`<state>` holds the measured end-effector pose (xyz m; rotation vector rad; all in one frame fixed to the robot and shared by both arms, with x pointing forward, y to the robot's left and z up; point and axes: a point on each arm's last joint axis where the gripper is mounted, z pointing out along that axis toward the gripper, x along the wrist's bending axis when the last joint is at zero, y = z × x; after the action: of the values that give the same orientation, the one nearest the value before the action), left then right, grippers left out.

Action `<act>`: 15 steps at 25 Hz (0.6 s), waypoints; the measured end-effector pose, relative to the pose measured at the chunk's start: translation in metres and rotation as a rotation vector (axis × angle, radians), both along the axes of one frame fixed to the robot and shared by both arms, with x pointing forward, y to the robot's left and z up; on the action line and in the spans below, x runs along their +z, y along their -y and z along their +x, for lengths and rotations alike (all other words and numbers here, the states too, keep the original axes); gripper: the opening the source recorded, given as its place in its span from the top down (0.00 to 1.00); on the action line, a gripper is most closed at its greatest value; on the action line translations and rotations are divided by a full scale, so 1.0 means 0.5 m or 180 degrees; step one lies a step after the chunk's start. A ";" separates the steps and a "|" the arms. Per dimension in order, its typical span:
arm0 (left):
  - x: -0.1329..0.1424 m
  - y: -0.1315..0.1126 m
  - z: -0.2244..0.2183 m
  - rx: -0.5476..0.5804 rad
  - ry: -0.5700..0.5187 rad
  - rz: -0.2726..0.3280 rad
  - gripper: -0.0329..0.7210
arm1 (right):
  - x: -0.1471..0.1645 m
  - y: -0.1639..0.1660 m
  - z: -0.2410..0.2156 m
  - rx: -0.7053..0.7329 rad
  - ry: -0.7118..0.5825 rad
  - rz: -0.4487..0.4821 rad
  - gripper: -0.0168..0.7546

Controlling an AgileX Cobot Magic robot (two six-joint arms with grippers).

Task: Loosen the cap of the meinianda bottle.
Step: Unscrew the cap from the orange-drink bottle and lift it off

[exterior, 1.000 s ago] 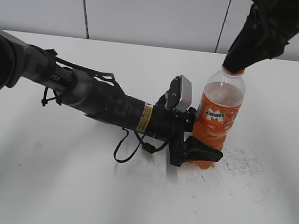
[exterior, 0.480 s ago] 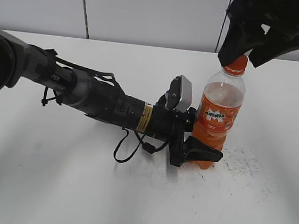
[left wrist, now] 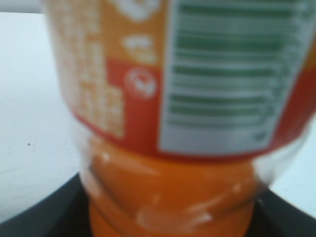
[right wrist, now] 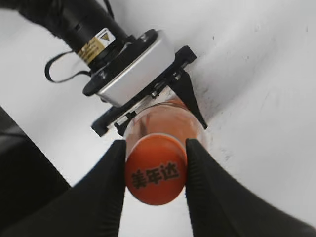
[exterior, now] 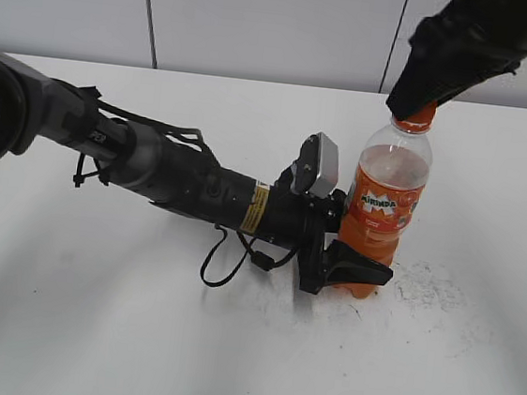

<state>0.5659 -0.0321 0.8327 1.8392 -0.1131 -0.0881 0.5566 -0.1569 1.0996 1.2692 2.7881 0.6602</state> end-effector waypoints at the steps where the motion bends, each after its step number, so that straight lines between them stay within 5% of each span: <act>1: 0.000 0.000 0.000 0.0000 0.0000 0.0000 0.28 | 0.000 0.000 0.000 0.0299 0.0121 -0.0055 0.63; 4: 0.000 0.000 0.000 0.0000 0.0000 0.0000 0.28 | 0.001 -0.001 0.000 0.1293 0.0527 -0.0233 0.63; 7: 0.000 0.000 0.000 0.0000 0.0000 0.0000 0.28 | 0.001 -0.001 -0.001 0.1525 0.0618 -0.0277 0.63; 10: 0.000 0.000 0.000 0.0000 0.0000 0.0000 0.28 | 0.001 0.000 0.000 0.1360 0.0552 -0.0259 0.57; 15: 0.000 0.000 0.000 -0.0007 0.0002 0.0001 0.28 | 0.001 0.002 0.005 0.0183 0.0164 -0.0076 0.28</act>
<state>0.5658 -0.0321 0.8327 1.8394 -0.1155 -0.0892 0.5589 -0.1579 1.1000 1.1551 2.7916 0.6506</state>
